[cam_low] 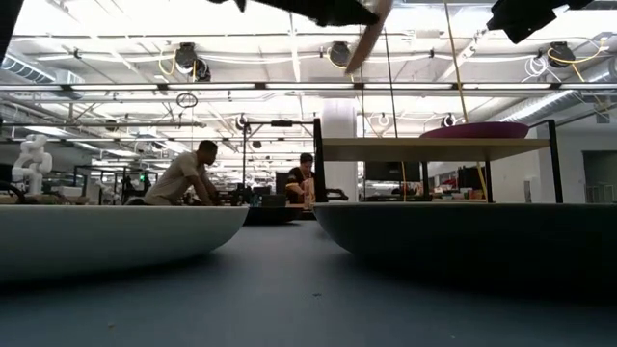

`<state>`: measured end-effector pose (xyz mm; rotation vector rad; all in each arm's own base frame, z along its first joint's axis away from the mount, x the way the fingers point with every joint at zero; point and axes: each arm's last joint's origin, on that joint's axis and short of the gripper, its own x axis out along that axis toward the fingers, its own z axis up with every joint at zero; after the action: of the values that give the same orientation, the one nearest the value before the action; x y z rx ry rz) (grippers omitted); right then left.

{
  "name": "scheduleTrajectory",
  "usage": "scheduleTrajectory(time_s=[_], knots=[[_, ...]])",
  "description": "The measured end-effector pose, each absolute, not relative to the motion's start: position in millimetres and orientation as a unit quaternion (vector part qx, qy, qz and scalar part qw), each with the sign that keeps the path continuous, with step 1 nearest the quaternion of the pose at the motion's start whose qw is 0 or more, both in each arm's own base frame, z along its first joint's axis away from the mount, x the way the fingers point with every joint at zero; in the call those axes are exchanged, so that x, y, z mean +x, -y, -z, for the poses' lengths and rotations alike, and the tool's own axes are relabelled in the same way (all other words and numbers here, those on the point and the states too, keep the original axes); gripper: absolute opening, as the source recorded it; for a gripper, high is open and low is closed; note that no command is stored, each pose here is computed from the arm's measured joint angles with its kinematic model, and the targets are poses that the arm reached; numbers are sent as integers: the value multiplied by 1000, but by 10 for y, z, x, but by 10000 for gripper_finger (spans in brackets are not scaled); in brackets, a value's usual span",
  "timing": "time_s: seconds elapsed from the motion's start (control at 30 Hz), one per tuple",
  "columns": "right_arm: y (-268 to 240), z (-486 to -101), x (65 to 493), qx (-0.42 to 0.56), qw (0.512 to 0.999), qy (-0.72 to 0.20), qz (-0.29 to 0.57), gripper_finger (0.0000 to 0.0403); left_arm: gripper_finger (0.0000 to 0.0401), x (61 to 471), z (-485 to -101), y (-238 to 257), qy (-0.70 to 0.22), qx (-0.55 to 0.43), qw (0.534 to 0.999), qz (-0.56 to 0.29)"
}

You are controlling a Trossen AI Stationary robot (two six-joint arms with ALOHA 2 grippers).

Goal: Place and stack plates onto a shelf
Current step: Put the right pink plate on the shelf

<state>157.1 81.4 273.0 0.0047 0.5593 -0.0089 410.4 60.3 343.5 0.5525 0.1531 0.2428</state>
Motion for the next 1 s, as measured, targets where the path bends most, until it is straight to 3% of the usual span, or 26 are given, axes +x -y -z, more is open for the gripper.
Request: scheduleTrajectory(time_s=[0.23, 1.0], knots=[[-808, -2751, 1550, 8, 962, -274, -8, 73, 8, 4213, -3593, -733, -121, 217, 961, -122], [-804, -2754, 1542, 11, 962, -274, -8, 73, 8, 4364, -3091, -1074, -218, 153, 956, -126]])
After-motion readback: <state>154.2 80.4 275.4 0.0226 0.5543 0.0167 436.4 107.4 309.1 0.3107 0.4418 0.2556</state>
